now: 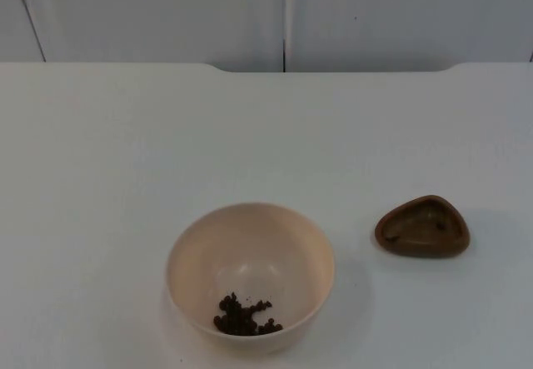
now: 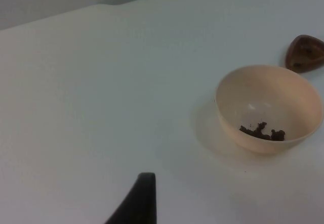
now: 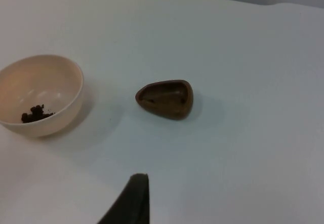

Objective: Pick up the bowl with the left hand and pour the coffee beans from the cup into the bowl with the right hand.

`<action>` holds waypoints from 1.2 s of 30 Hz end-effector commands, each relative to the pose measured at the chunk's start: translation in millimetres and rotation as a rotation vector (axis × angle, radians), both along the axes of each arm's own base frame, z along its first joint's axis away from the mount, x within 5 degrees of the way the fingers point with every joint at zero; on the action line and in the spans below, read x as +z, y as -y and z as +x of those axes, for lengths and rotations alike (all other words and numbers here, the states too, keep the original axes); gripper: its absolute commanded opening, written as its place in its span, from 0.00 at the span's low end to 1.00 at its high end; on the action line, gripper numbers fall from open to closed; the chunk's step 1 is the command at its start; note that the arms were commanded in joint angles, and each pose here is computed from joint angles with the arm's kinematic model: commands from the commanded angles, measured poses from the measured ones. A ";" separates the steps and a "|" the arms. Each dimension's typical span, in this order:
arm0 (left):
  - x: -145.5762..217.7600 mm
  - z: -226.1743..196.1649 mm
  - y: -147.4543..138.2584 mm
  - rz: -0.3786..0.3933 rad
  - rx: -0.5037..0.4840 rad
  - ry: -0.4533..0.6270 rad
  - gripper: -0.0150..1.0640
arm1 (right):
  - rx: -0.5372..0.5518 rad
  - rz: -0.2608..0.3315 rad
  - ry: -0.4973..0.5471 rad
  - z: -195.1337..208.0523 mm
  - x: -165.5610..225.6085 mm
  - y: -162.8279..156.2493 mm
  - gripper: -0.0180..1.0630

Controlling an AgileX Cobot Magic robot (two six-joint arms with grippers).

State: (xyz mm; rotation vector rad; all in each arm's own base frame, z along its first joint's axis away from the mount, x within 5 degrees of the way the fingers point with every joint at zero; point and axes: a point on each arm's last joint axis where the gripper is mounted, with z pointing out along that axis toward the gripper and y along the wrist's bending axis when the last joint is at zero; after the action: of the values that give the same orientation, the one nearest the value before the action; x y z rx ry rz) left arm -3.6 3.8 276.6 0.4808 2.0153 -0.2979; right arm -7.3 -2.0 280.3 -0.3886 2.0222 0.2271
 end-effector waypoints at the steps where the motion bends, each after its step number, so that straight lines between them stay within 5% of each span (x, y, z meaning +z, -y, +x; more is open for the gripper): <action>1: -1.1 0.0 -0.4 -0.002 0.001 -0.003 0.99 | -0.004 -0.001 0.006 0.1 -0.1 0.2 0.99; 8: -1.1 0.1 -0.8 0.003 0.026 0.000 0.99 | -0.004 -0.001 0.006 0.1 -0.1 0.2 0.99; 36: -1.1 -1.4 0.7 0.006 0.452 0.000 0.99 | -0.006 -0.001 0.006 0.1 -0.1 0.1 0.99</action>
State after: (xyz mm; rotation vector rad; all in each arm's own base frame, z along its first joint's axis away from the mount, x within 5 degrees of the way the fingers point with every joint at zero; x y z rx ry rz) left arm -4.8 2.5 276.6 0.0448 2.0580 -0.0281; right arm -7.3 -2.0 280.3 -0.3886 2.0222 0.2271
